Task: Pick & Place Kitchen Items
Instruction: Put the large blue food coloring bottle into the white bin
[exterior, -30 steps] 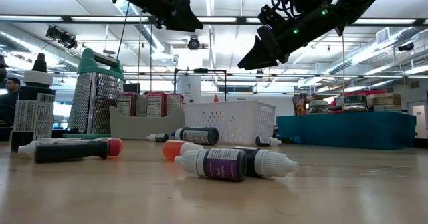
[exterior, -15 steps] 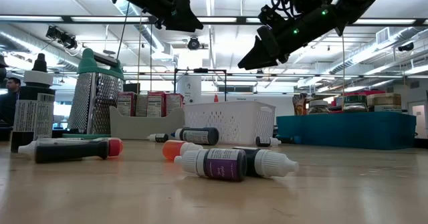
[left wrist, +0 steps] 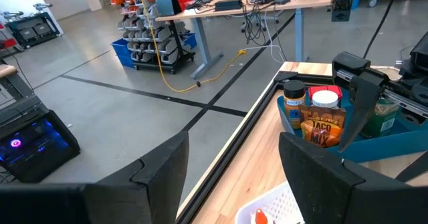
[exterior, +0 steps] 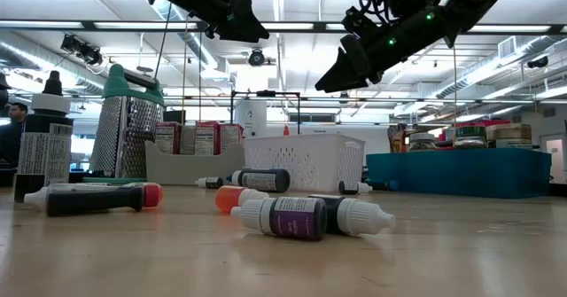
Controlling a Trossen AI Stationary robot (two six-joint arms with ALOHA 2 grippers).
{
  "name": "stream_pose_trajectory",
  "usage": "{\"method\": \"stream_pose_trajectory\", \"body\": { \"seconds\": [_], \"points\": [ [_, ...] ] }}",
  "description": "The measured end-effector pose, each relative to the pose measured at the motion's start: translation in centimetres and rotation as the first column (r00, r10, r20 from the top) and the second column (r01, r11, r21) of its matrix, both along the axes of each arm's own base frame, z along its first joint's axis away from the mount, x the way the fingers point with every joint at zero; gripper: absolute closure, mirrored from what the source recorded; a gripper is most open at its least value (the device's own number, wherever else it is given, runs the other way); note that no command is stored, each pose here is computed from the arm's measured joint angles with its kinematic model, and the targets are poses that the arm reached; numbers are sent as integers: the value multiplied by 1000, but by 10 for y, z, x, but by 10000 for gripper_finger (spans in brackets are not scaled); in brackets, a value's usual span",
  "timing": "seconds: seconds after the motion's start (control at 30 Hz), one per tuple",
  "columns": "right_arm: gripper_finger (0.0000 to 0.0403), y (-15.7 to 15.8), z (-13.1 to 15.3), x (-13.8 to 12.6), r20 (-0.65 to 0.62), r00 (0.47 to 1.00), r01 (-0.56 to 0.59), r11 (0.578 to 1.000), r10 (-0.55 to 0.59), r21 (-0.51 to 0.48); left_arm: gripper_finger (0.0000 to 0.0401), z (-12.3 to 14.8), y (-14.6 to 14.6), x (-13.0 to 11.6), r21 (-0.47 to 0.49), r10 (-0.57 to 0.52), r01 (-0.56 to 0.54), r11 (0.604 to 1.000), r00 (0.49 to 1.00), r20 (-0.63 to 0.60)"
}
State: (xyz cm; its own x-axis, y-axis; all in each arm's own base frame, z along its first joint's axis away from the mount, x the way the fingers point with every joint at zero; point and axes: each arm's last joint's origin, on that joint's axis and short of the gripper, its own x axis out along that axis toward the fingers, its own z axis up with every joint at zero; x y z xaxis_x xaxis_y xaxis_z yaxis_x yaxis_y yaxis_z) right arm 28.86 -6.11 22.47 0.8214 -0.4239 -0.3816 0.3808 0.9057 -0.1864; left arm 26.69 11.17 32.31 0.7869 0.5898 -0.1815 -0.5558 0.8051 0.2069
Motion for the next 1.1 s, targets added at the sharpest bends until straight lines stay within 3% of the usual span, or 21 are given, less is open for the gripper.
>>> {"method": "stream_pose_trajectory", "body": {
  "seconds": [0.7,0.93,1.1],
  "points": [
    [152,0,0,0,0,1000,0,1000,0,0,161,0,0,0,8,-5,5,1000,1000,-14],
    [152,0,1,0,14,1000,0,1000,0,-2,161,5,-11,2,16,-147,147,989,989,15],
    [152,0,9,3,110,994,-8,1000,6,12,161,9,-31,2,19,-220,220,975,975,6]
  ]
}}
